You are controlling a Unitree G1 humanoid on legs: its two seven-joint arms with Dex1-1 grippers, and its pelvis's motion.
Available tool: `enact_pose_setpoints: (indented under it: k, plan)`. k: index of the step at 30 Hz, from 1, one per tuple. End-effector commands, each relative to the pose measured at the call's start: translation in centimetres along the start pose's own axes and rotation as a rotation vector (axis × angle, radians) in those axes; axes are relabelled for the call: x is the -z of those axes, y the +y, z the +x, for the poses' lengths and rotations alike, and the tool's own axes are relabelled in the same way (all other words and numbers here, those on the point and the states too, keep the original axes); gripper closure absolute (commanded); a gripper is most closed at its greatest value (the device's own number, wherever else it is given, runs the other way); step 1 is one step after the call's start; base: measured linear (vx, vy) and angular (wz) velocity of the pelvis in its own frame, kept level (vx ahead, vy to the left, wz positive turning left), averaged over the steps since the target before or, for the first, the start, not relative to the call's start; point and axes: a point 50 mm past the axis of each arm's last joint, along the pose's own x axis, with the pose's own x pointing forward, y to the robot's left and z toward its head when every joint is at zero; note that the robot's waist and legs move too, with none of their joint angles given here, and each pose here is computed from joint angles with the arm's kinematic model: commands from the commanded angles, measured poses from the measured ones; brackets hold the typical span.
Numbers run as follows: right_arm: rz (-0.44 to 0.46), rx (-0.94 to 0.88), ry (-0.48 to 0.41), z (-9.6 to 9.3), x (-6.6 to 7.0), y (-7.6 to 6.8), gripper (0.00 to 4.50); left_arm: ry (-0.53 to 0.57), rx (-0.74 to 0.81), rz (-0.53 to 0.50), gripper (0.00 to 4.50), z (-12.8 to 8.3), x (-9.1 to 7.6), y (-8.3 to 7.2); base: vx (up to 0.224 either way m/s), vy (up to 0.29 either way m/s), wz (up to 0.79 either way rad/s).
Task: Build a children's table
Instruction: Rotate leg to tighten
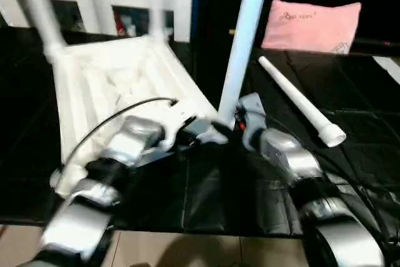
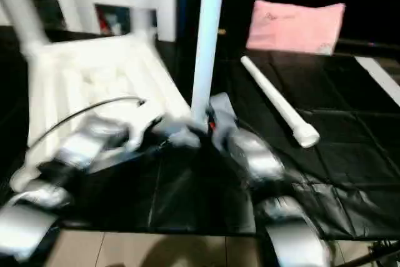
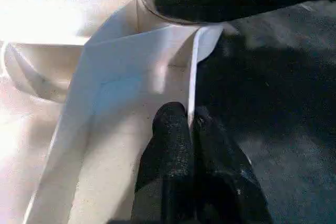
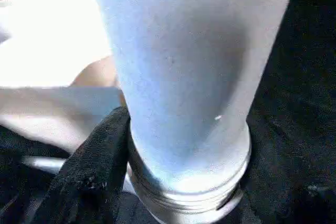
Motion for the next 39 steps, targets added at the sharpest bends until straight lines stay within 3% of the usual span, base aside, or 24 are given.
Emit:
enact_pose_setpoints:
  k: [1, 2, 3, 4, 10, 17, 18, 19, 23, 28, 32, 34, 39]
  plan:
    - [0.017, -0.120, 0.097, 1.6, 1.7, 4.4, 1.76, -0.106, -0.045, 0.002, 4.50, 0.8, -3.0, -0.5, 0.000, 0.000, 0.00]
    - [0.017, -0.120, 0.097, 1.6, 1.7, 4.4, 1.76, -0.106, -0.045, 0.002, 4.50, 0.8, -3.0, -0.5, 0.000, 0.000, 0.00]
    - [0.016, -0.114, 0.084, 1.8, 1.5, 4.6, 1.20, -0.110, -0.051, 0.003, 4.50, 0.9, -3.3, -0.6, 0.000, 0.000, 0.00]
    - [0.015, -0.115, 0.072, 1.8, 1.3, 4.6, 1.06, -0.112, -0.047, 0.013, 4.50, 0.9, -3.5, -0.8, 0.000, 0.000, 0.00]
    - [0.044, -0.096, 0.041, 1.5, 1.3, 3.9, 0.61, -0.097, -0.028, 0.038, 4.50, 0.7, -3.0, -0.8, 0.000, 0.000, 0.00]
    - [0.015, -0.126, -0.019, -0.2, 1.5, 1.9, 0.04, -0.059, 0.011, 0.090, 4.50, 0.0, -1.5, -0.6, 0.000, 0.000, 0.00]
    - [-0.040, -0.194, -0.060, -2.0, 1.3, 0.3, 0.04, -0.036, 0.062, 0.125, 4.50, -0.8, -0.5, -0.3, 0.000, 0.000, 0.00]
    - [-0.066, -0.222, -0.065, -2.8, 1.2, -0.3, 0.04, -0.034, 0.089, 0.147, 4.50, -1.1, -0.1, -0.3, 0.000, 0.000, 0.00]
    - [-0.107, -0.264, -0.064, -3.8, 1.1, -1.3, 0.04, -0.026, 0.122, 0.164, 4.50, -1.6, 0.4, -0.3, 0.000, 0.000, 0.00]
    - [-0.206, -0.407, -0.060, -6.6, 0.3, -3.1, 0.04, -0.004, 0.252, 0.250, 4.50, -3.1, 1.6, -0.3, 0.000, 0.000, 0.00]
    - [-0.232, -0.457, -0.053, -7.2, 0.0, -3.2, 0.04, 0.000, 0.308, 0.288, 4.50, -3.7, 1.9, -0.5, 0.000, 0.000, 0.00]
    - [-0.310, -0.583, -0.006, -7.9, 0.0, -2.9, 0.04, 0.038, 0.428, 0.347, 4.50, -4.6, 2.6, -1.0, 0.000, 0.000, 0.00]
    - [-0.398, -0.741, 0.065, -8.1, 0.2, -2.1, 0.04, 0.089, 0.536, 0.428, 4.50, -5.2, 3.1, -1.4, 0.000, 0.000, 0.00]
